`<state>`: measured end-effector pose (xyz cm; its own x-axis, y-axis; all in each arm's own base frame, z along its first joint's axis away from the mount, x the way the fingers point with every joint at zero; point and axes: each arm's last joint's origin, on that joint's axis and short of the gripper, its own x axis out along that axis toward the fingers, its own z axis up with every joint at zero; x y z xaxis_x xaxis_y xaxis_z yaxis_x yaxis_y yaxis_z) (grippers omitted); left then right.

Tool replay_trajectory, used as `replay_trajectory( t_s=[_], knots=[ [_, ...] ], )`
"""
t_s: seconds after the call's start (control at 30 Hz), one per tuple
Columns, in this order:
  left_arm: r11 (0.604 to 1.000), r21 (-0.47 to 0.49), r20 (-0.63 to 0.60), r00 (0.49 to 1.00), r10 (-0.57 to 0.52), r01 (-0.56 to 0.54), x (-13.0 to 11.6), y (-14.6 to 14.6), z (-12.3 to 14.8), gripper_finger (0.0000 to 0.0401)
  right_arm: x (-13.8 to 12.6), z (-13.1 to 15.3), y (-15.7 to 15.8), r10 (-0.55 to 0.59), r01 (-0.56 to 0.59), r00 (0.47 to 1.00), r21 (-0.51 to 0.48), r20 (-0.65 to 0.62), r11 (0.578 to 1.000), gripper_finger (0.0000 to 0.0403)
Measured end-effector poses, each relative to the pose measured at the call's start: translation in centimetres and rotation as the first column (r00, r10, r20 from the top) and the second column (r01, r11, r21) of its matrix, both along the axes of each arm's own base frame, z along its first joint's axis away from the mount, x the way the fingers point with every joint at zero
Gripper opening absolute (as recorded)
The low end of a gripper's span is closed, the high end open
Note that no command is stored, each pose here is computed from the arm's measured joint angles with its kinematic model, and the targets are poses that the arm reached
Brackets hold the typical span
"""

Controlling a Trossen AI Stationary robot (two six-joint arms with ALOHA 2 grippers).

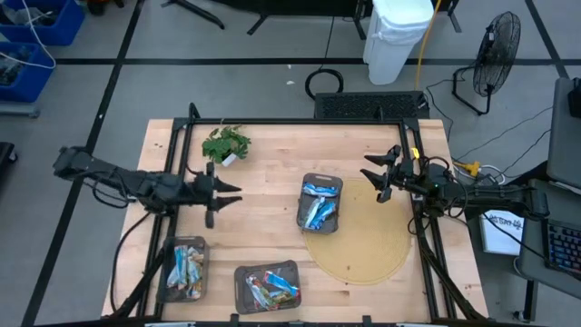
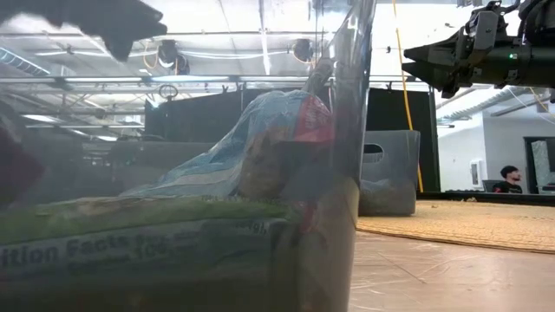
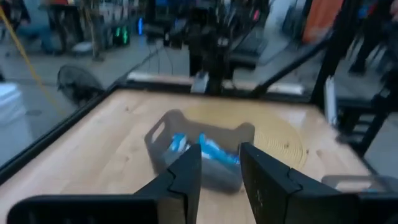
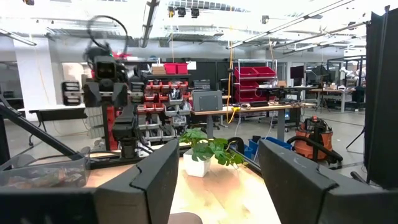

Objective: Pick and place Granola Bars by type
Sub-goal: Return to Home Position

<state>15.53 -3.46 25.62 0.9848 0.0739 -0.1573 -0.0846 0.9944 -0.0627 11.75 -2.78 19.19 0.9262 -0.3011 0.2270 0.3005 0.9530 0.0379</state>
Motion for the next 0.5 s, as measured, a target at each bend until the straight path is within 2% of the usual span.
replay_trajectory(
  t_s=[0.17, 0.37, 0.5],
  knots=[
    [0.999, -0.031, 0.129, 0.992, -0.013, 0.017, -1.7, 1.8, -3.5, 0.0118, 0.0, 0.0, 0.0, 0.000, 0.000, 1.000, 0.000, -0.001, 1.000, 0.0210],
    [0.998, -0.058, 0.166, 0.986, 0.005, 0.004, -2.8, 3.0, -7.0, 0.0117, 0.0, 0.0, 0.0, 0.000, 0.000, 1.000, 0.000, -0.001, 1.000, 0.0210],
    [0.998, -0.056, 0.209, 0.978, 0.004, 0.008, -3.3, 3.5, -8.2, 0.0117, 0.0, 0.0, 0.0, 0.000, 0.000, 1.000, 0.000, 0.000, 1.000, 0.0210]
  ],
)
